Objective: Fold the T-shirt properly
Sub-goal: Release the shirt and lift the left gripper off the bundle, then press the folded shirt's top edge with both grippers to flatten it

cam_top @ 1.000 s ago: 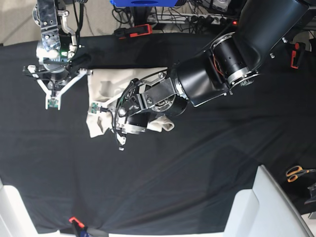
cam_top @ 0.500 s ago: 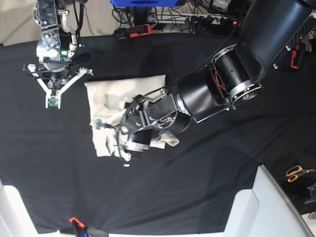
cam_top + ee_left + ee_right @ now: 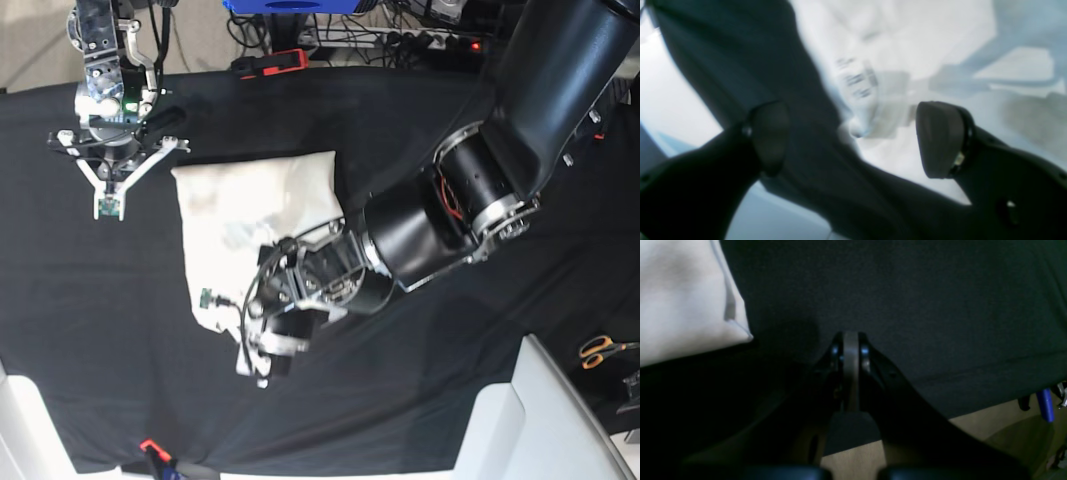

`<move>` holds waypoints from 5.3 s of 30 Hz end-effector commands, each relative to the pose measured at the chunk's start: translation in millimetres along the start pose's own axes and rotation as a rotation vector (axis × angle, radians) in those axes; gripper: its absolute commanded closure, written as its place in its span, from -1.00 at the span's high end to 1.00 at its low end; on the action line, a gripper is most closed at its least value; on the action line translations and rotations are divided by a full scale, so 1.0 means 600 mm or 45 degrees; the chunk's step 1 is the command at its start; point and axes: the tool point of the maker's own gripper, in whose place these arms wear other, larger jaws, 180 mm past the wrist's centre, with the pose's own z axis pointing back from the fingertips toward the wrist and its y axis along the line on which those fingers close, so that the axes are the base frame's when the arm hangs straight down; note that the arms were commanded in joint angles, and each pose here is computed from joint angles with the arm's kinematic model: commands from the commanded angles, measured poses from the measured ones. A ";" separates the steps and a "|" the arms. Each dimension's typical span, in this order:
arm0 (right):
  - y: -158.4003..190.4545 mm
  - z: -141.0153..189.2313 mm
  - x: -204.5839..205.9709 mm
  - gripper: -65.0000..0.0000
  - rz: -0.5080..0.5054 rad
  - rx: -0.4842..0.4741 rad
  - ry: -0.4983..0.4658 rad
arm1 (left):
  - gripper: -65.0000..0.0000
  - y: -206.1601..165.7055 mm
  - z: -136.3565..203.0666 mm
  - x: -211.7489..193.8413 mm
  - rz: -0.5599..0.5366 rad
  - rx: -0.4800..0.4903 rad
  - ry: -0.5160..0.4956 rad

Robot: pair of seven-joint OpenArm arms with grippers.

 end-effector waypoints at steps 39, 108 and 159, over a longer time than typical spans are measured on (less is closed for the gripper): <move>-0.006 0.004 0.021 -1.00 -0.003 -0.015 -0.056 | -1.00 -0.202 0.065 0.007 0.780 0.021 -0.397; 0.182 0.006 0.079 -0.99 0.341 0.340 -0.376 | -1.00 -0.397 0.201 -0.393 1.427 0.248 0.207; 0.165 0.016 0.077 -1.00 0.260 0.310 -0.270 | -1.00 -0.224 0.103 -0.031 1.369 0.089 -0.430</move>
